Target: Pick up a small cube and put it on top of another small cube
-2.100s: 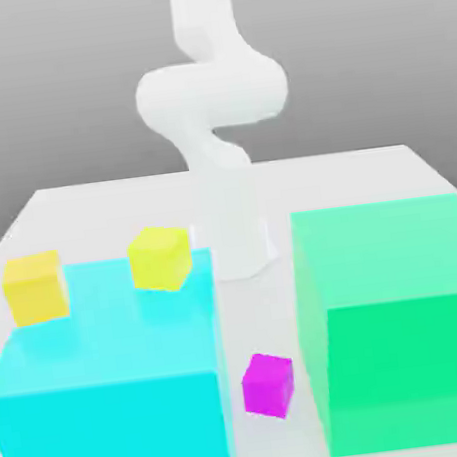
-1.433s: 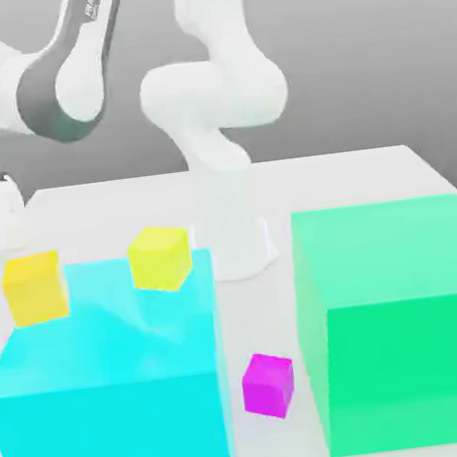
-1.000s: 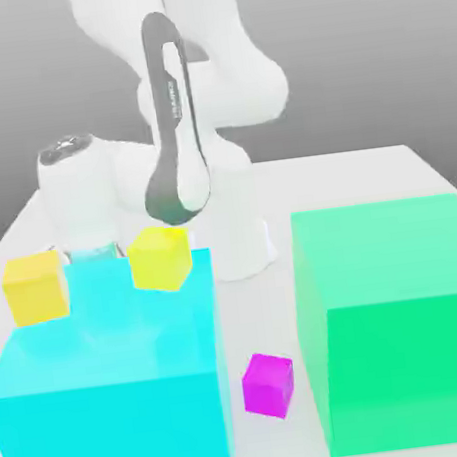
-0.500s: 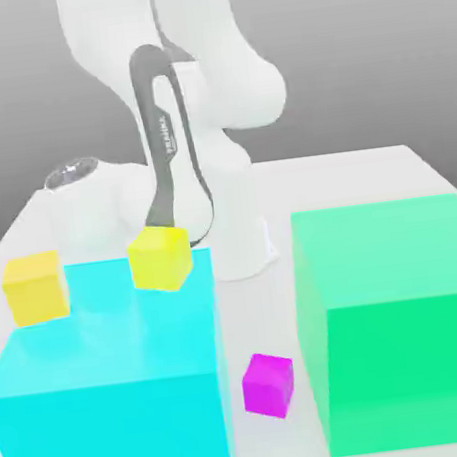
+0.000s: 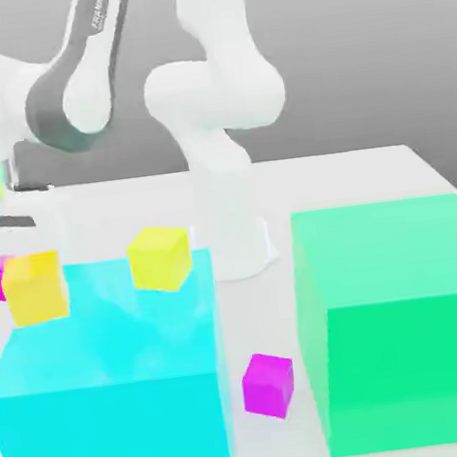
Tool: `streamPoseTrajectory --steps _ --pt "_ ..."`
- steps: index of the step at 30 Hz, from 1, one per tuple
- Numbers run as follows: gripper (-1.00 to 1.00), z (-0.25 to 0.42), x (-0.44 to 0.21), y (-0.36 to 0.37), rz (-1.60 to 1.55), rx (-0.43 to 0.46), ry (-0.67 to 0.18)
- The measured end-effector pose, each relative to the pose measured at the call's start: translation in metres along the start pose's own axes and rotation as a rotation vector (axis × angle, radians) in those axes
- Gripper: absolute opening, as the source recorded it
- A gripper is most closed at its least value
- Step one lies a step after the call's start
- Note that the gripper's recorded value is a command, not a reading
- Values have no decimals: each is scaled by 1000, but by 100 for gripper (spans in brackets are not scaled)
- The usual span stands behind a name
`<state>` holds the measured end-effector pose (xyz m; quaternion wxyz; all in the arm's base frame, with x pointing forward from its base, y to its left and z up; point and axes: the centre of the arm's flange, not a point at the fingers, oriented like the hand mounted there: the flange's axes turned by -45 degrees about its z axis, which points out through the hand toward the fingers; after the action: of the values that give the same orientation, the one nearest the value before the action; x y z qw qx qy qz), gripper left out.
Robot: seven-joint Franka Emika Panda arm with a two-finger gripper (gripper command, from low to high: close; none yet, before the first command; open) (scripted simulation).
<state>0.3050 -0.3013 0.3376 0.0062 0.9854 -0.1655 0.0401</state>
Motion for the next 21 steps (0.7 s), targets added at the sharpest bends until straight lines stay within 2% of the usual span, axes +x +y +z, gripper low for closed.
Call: streamPoseTrajectory --steps 16,20,21 --pt "-100 -108 76 -110 362 -7 -74" --pt "-100 -81 77 -117 401 -11 -79" --pt "100 -67 76 -118 402 -11 -80"
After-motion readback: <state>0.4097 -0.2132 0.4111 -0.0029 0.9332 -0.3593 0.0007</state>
